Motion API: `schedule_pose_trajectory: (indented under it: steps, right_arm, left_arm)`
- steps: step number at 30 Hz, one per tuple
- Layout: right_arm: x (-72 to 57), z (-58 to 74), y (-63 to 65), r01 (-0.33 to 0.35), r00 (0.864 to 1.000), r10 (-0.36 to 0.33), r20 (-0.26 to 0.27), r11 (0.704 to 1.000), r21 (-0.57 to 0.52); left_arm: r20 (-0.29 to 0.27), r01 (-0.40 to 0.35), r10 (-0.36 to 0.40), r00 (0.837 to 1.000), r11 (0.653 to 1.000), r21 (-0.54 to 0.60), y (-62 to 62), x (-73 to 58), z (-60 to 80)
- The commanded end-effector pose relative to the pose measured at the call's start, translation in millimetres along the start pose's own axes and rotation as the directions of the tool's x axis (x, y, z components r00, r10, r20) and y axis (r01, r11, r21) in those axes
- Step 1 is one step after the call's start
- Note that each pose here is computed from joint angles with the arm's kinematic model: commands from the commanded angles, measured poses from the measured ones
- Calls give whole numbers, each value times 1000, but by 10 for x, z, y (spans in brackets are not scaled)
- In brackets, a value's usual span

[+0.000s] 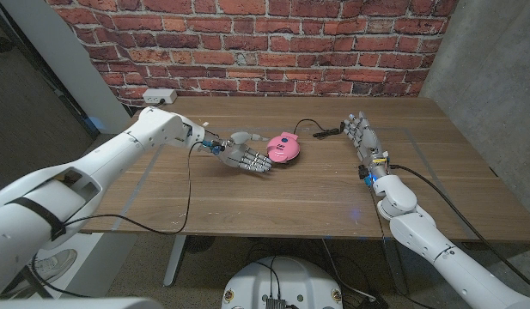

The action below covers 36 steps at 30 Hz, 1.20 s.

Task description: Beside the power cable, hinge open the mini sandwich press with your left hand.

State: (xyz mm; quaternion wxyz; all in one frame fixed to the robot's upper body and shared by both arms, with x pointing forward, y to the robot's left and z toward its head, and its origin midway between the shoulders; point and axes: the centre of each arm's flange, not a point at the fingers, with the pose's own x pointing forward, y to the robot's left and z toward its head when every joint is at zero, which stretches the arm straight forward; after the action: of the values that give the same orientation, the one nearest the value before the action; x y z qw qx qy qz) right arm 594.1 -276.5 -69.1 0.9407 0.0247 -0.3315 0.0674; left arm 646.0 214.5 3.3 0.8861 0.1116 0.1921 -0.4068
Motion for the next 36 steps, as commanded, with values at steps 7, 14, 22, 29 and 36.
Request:
schedule_pose_trajectory:
  steps: [7,14,22,29,36]
  right_arm:
    - [-8,5,-23,2,1000,-2,11,1000,-4]
    - [-34,-4,-31,7,1000,-7,12,1000,-1]
    - [-65,1,-40,12,1000,-12,13,1000,-1]
    - [-81,3,-36,13,1000,-12,11,1000,-4]
    - [-107,4,-30,13,1000,-13,10,1000,-6]
  left_arm:
    - [-34,7,-5,999,999,38,-59,86,38]
    - [-52,11,-8,999,998,58,-93,135,66]
    - [-47,6,-3,999,998,67,-115,148,76]
    - [-48,-3,8,999,996,93,-127,154,65]
    - [-28,-23,26,999,995,92,-129,154,48]
